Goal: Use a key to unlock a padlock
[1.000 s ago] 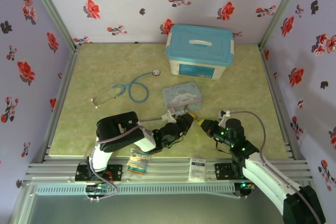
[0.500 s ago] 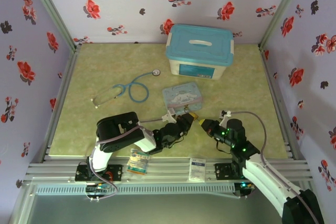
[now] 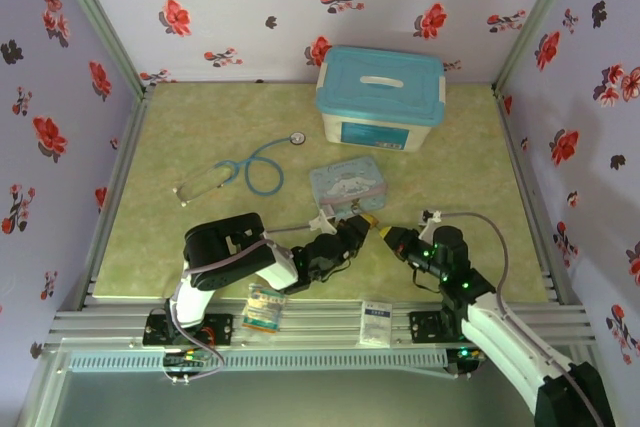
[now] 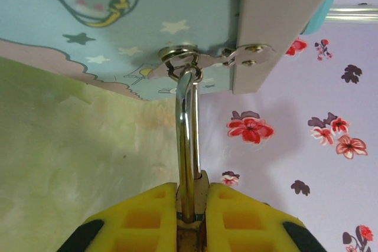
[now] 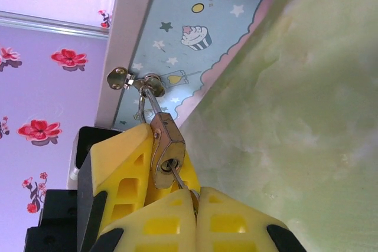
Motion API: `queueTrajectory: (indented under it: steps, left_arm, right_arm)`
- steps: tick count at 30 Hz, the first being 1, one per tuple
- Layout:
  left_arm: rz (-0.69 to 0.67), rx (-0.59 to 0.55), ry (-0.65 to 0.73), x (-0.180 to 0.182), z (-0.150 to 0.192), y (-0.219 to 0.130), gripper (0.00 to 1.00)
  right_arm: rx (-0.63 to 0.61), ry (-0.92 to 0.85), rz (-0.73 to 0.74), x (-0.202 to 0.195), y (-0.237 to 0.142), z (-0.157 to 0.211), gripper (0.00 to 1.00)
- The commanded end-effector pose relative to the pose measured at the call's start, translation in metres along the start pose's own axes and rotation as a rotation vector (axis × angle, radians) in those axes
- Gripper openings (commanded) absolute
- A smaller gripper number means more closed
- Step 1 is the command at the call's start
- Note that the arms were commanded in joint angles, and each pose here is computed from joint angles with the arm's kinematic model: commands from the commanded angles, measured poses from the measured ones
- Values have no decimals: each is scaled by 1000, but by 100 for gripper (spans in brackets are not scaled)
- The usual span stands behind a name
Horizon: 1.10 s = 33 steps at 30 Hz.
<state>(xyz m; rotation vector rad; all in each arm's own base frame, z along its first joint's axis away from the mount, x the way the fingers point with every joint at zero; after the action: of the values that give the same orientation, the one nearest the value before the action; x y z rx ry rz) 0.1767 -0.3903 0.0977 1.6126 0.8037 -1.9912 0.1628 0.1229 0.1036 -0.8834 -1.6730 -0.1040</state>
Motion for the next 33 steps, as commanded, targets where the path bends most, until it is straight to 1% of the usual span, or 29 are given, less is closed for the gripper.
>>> queueTrajectory:
  steps: [1, 4, 8, 14, 16, 18, 23, 26, 29, 33]
  left_arm:
    - [67, 165, 2, -17, 30, -4, 0]
    - [75, 168, 8, -20, 30, -4, 0]
    - [80, 189, -22, -23, 34, -2, 0]
    - [148, 242, -27, -53, 45, -4, 0]
    - [145, 244, -33, -53, 44, -5, 0]
    - [132, 241, -33, -48, 43, -5, 0]
    - [137, 242, -38, -49, 44, -5, 0]
    - [148, 248, -31, -53, 46, -4, 0]
    - [144, 237, -30, -51, 43, -3, 0]
    - [131, 215, -32, -45, 38, 0, 0]
  right_arm:
    - [6, -10, -124, 27, 0, -8, 0]
    - [-3, 2, -154, 38, -2, -12, 0]
    - [-3, 13, -145, 39, -2, -15, 0]
    - [11, -107, -89, 35, -3, -17, 0]
    - [16, -156, -39, 35, -6, -19, 0]
    - [4, -161, -33, 35, -7, -22, 0]
    - [-2, -128, -49, 32, -3, -23, 0]
    - [-26, -126, -102, 37, -3, -27, 0]
    - [-12, -199, -116, 49, -7, -28, 0]
    - [-22, -211, -103, 52, -14, -28, 0]
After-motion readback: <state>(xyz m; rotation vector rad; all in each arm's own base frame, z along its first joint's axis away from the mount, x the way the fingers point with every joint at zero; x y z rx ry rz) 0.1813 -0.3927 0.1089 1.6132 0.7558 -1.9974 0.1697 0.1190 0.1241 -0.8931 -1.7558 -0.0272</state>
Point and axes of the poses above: each hand's point on the last joint's axis, 136 mm out from that joint toward the fingers, its own y axis out along the fingers, its own x axis along the line the jaws close on, z = x × y, the point moved 6 cm from there along -y, back along the fingers, and after that the axes turned 7 degrees about -y, right-handed, at the moved point
